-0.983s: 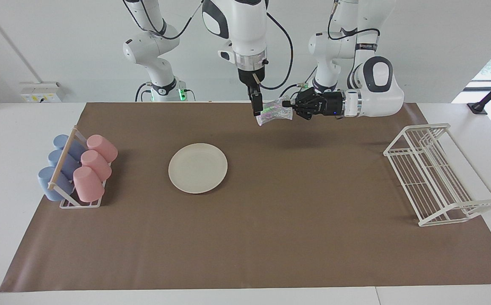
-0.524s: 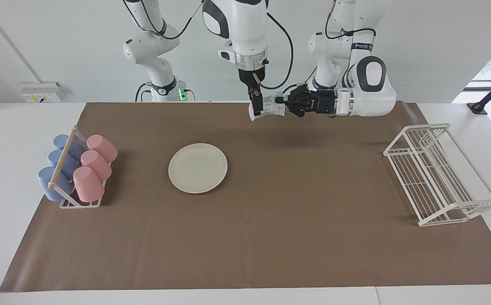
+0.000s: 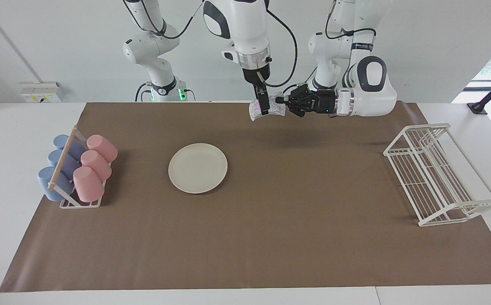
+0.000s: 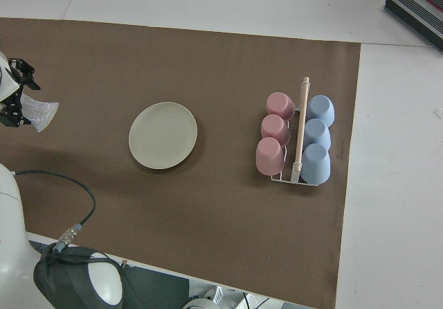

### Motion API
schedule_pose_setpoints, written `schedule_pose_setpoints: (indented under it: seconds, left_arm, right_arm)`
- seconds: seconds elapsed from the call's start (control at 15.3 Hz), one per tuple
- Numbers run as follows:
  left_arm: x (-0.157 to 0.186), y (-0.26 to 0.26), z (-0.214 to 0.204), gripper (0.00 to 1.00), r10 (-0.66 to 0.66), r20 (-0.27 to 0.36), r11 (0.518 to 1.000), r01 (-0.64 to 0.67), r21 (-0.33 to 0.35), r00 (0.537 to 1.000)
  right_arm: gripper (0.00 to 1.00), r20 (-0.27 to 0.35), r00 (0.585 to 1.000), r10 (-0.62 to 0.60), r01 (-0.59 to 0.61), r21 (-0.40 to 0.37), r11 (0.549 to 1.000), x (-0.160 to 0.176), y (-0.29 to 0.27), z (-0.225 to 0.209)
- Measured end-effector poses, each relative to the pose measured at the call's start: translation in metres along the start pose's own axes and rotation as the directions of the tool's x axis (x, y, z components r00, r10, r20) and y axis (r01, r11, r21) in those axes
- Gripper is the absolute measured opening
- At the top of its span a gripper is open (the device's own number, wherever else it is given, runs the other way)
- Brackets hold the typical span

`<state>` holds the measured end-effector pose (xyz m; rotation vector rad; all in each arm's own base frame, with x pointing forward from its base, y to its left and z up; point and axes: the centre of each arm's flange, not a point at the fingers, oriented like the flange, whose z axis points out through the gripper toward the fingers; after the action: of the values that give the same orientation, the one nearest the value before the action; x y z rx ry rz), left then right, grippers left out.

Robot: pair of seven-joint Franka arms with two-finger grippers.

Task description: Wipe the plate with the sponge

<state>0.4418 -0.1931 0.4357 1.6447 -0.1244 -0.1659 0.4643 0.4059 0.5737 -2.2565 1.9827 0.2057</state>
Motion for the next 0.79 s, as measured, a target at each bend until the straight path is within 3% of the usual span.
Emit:
schedule_pose_setpoints:
  seconds: [0.79]
  left_arm:
    - [0.0, 0.0, 0.0, 0.05, 0.0, 0.0, 1.0, 0.0, 0.0, 1.0]
  right_arm:
    - [0.97, 0.006, 1.0, -0.025, 0.025, 0.003, 1.0, -0.01, 0.019, 0.026]
